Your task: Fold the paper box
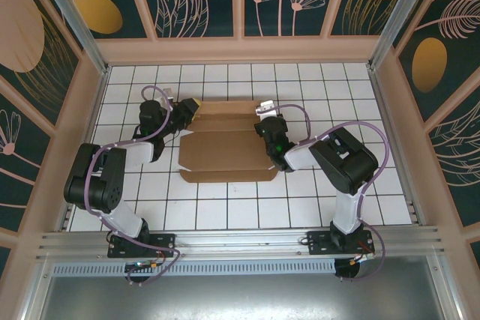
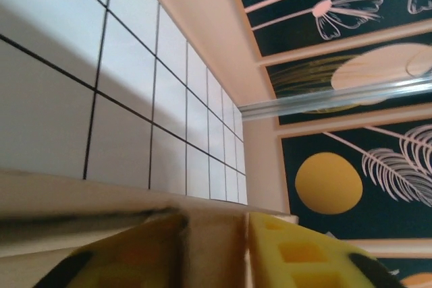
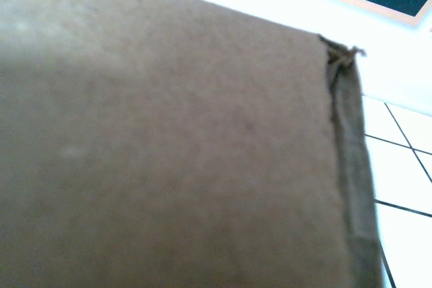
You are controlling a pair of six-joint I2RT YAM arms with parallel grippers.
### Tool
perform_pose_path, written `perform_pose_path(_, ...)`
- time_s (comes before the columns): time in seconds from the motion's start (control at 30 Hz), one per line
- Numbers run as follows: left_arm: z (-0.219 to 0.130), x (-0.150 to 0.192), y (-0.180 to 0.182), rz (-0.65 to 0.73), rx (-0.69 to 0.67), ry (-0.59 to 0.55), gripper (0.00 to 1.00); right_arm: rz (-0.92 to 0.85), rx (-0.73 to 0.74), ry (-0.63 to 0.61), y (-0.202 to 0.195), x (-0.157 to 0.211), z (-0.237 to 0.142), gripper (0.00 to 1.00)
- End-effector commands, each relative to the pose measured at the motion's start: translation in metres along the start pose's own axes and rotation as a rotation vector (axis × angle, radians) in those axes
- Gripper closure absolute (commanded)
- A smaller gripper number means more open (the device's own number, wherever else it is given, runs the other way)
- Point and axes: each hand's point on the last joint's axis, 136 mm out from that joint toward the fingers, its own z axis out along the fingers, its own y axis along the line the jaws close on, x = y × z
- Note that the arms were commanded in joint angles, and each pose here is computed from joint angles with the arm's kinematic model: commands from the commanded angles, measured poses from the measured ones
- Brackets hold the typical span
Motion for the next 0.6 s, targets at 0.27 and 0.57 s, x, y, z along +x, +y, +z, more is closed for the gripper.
perform_pose_path(0.27,-0.056,-0.032,0.002,0.206,-0.273,-0.240,0.54,-0.018,0.058,0.060,-0.022,0.005,0.010,1.00)
perform_pose_path(0.57,-0.085,-0.004,0.005,0.240,-0.345,-0.253,0.72,-0.007,0.060,0.070,-0.022,0.005,0.013,1.00)
